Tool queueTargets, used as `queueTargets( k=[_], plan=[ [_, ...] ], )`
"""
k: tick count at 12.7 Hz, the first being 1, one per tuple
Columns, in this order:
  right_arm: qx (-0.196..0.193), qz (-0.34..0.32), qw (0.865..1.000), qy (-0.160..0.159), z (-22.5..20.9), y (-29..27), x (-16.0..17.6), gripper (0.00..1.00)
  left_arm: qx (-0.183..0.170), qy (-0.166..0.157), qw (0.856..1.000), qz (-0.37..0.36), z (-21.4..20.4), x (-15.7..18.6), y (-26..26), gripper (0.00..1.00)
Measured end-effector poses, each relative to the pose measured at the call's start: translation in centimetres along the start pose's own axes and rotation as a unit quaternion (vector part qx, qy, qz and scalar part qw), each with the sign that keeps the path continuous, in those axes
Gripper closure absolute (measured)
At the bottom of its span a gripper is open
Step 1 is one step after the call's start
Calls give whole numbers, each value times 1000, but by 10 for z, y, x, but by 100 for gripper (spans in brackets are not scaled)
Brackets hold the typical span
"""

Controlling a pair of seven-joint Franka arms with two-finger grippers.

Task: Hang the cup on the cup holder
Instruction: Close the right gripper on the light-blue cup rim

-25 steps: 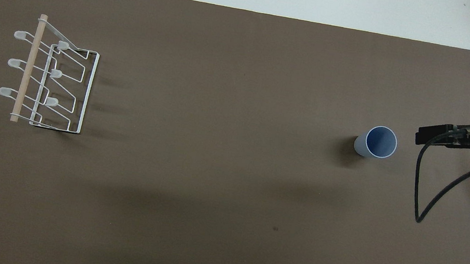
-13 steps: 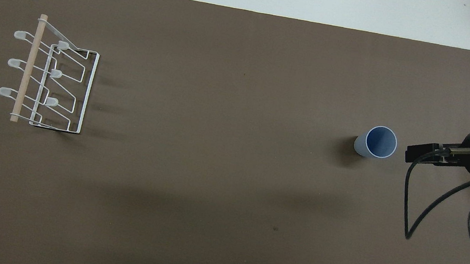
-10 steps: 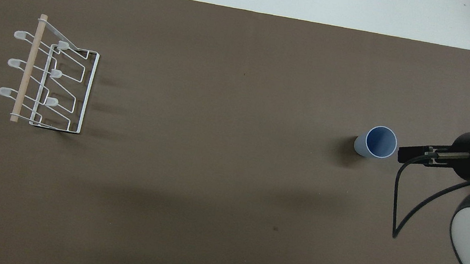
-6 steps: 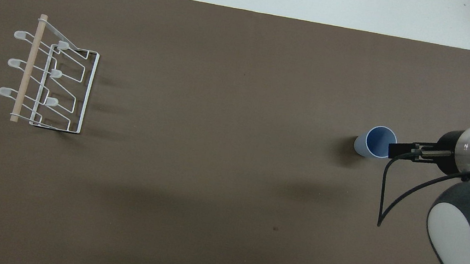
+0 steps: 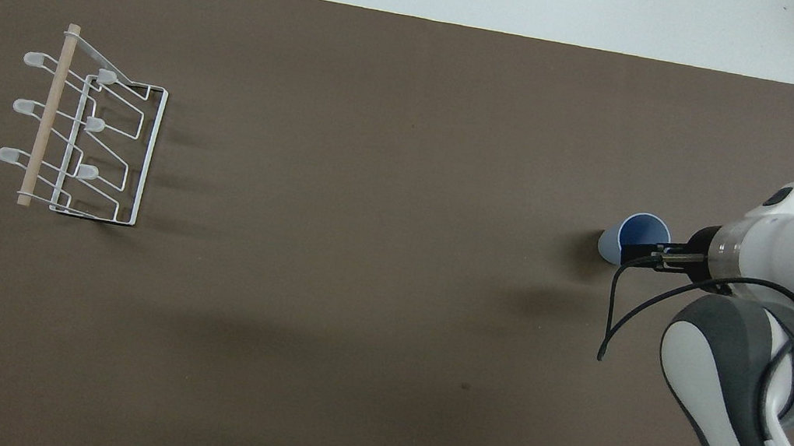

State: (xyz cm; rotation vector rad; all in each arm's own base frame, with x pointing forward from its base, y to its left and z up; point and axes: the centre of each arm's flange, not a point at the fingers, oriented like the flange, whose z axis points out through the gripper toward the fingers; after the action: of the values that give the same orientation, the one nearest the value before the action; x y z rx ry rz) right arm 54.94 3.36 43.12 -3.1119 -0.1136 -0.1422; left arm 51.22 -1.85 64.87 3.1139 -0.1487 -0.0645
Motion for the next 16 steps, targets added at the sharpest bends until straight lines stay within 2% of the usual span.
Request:
queueTargets(
  k=[4,11,12,13,14,16],
  plan=[
    [3,-14,1000,16,51,-23,-4,0,0,0,1000,0,0,0,0,0],
    [6,-9,1000,28,73,-41,-11,0,0,0,1000,0,0,0,0,0],
    [5,-9,1000,28,77,-40,-12,7,0,0,1000,0,0,0,0,0],
    [5,-12,1000,27,80,-38,-12,7,0,0,1000,0,0,0,0,0],
    [5,-15,1000,26,80,-36,-12,17,0,0,1000,0,0,0,0,0],
    [4,-15,1000,26,80,-35,-12,48,0,0,1000,0,0,0,0,0]
  ],
)
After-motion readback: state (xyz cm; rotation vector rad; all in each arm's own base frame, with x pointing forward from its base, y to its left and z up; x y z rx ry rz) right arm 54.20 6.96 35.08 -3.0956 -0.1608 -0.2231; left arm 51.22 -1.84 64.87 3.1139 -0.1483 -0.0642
